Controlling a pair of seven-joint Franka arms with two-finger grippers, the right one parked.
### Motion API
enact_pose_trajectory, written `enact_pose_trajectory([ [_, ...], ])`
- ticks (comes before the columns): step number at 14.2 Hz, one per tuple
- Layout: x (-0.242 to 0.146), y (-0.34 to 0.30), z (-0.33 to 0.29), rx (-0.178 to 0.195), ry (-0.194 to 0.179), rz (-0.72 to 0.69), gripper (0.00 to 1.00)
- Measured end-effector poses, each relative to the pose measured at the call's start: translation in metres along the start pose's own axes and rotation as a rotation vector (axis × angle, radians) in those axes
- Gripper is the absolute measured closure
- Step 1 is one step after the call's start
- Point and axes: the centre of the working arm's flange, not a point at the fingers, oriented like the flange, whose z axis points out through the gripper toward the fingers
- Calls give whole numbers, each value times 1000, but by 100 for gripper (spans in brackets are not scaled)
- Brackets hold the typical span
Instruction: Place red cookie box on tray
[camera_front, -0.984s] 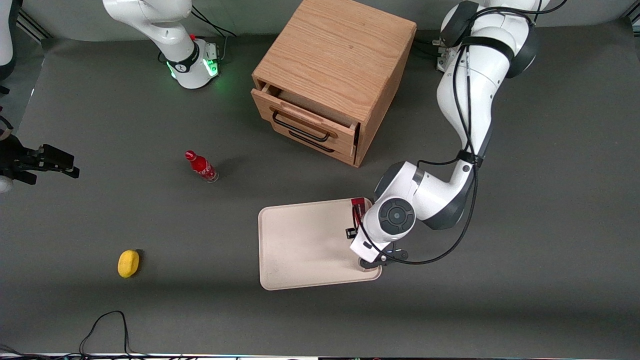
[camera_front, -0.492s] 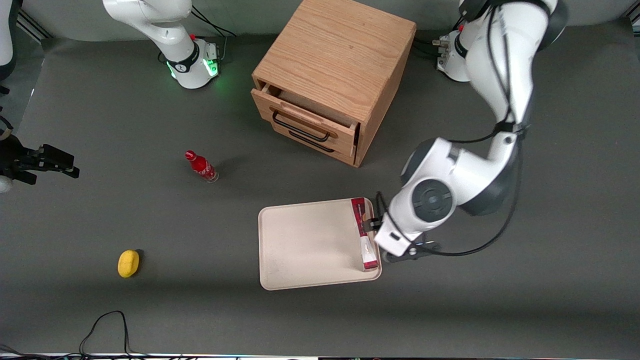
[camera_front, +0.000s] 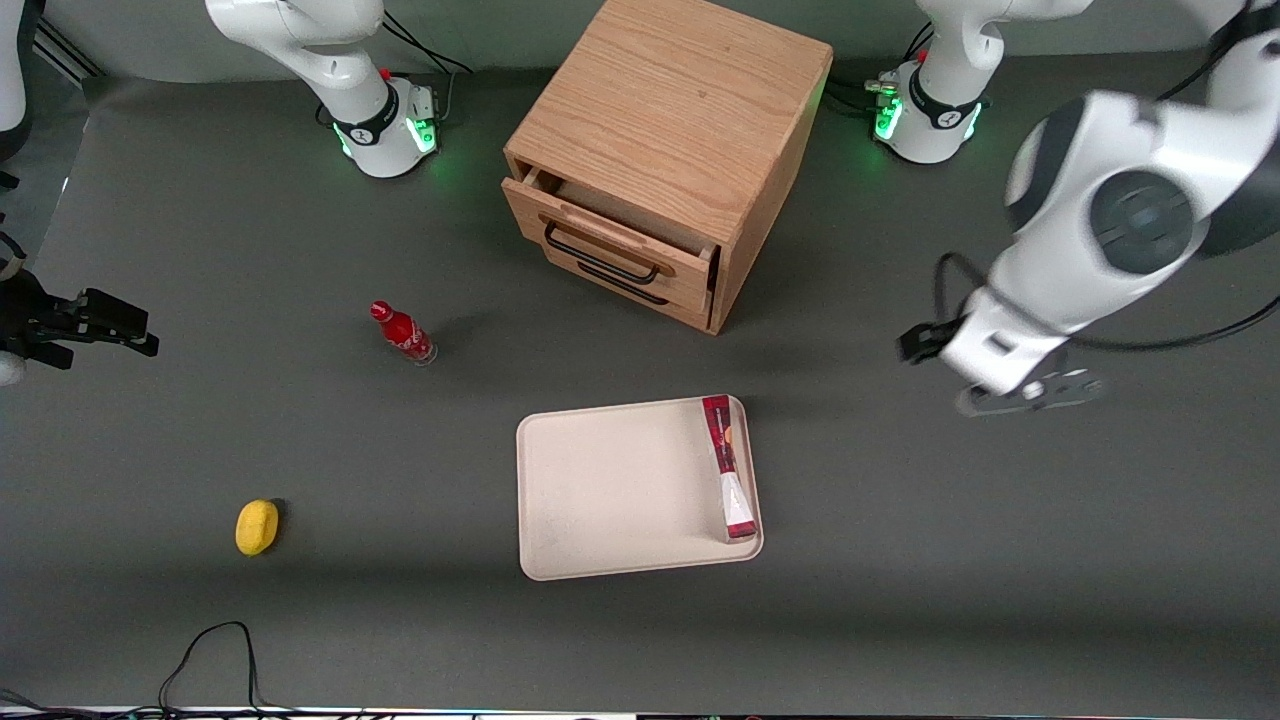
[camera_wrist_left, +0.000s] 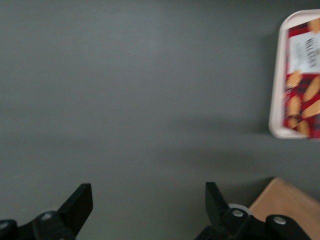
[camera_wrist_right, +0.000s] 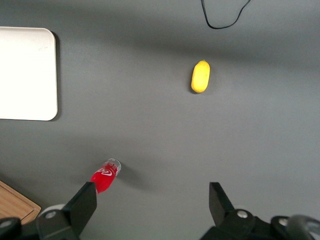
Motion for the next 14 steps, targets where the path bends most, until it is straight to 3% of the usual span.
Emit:
enact_pose_trajectory([
  [2, -27, -56, -14, 15, -5, 59, 0],
  [7, -72, -132, -38, -27, 4, 35, 0],
  [10, -65, -126, -61, -17, -5, 41, 0],
  [14, -17, -112, -59, -7, -15, 52, 0],
])
